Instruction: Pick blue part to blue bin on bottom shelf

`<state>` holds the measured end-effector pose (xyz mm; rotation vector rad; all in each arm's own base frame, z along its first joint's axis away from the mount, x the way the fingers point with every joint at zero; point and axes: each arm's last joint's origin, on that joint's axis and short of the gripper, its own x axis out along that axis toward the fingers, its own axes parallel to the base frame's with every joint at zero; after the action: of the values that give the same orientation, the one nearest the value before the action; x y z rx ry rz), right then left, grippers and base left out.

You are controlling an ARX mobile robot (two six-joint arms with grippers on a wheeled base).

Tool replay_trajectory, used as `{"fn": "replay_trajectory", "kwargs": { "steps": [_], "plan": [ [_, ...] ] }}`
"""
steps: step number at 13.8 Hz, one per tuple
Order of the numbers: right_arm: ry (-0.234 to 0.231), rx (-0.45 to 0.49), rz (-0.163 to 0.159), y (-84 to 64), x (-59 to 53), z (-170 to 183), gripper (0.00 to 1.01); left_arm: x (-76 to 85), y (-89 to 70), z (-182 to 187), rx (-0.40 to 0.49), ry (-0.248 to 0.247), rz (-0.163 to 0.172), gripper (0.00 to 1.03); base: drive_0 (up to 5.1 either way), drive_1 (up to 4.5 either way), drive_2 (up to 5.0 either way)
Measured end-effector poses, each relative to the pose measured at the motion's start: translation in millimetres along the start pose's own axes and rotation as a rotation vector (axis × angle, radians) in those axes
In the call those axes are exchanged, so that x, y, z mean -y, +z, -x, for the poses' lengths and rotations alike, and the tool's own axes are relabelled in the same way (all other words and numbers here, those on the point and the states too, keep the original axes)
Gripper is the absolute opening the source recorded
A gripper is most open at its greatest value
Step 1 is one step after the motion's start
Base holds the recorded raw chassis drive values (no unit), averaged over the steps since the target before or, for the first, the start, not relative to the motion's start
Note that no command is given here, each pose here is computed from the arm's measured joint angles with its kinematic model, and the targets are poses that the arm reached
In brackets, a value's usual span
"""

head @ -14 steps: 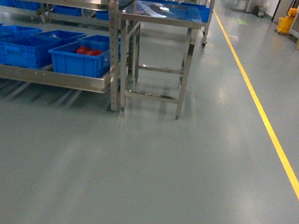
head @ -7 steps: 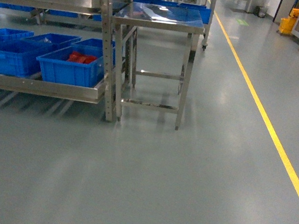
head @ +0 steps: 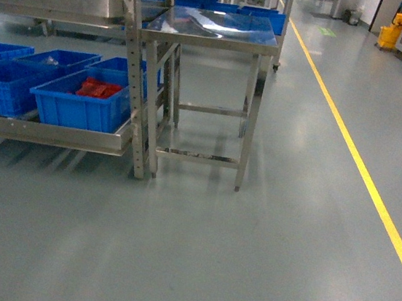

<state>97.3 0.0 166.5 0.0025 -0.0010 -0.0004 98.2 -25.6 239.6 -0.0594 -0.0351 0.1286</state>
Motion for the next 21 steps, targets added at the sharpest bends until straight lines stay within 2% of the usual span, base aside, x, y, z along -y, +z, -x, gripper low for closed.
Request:
{"fn": "replay_trajectory", "kwargs": {
  "steps": [21],
  "plan": [
    [0.0,0.001,0.0,0.1,0.0,0.0,0.98,0.0,-0.2,0.0,-0.002,-0.001,-0.001,0.43,0.0,4.02,-4.0]
  ]
}}
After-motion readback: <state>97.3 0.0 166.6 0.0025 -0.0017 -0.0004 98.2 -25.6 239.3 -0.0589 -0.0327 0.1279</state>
